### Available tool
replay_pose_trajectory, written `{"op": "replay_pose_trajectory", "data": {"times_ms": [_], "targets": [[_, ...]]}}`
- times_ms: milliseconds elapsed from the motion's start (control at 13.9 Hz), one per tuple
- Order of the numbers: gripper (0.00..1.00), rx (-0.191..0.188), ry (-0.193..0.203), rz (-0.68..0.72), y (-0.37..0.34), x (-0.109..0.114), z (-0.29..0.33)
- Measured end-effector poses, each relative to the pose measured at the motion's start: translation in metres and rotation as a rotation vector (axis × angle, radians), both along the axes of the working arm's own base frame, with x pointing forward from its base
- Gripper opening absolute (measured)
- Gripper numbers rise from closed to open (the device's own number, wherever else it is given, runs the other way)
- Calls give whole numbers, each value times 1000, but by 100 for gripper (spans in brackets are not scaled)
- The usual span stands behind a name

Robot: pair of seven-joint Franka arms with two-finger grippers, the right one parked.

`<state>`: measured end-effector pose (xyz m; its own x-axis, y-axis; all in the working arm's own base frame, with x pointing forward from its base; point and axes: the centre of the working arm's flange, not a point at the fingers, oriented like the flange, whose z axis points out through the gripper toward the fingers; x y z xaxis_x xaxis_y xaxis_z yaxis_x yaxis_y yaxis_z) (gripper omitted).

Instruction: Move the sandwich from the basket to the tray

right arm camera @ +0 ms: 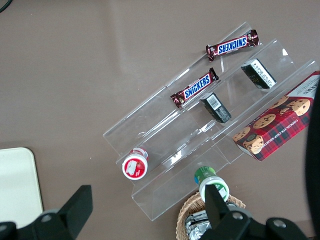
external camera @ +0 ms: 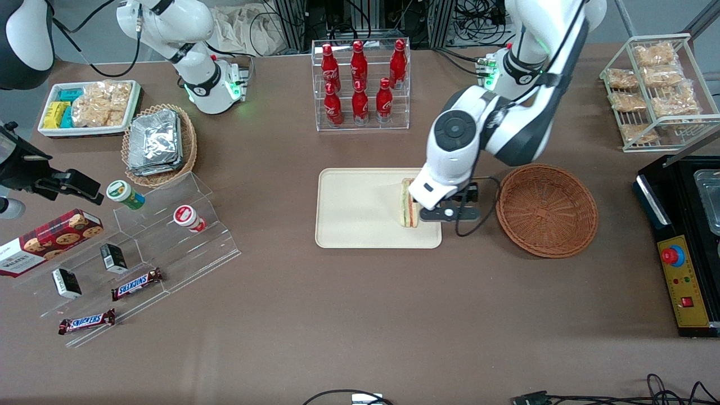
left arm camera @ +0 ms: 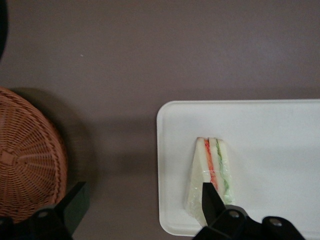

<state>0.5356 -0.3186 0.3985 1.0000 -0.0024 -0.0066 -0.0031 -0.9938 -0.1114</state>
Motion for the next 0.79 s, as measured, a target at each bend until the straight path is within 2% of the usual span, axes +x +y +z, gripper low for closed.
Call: {"op": "replay_pose_trajectory", "data": {"times_ms": [216,360,791], "targets": [[100,-17,-45,99,56,31,42],[100,-13,-50,120,96,41,61],[100,15,15,29,204,44,104]]}}
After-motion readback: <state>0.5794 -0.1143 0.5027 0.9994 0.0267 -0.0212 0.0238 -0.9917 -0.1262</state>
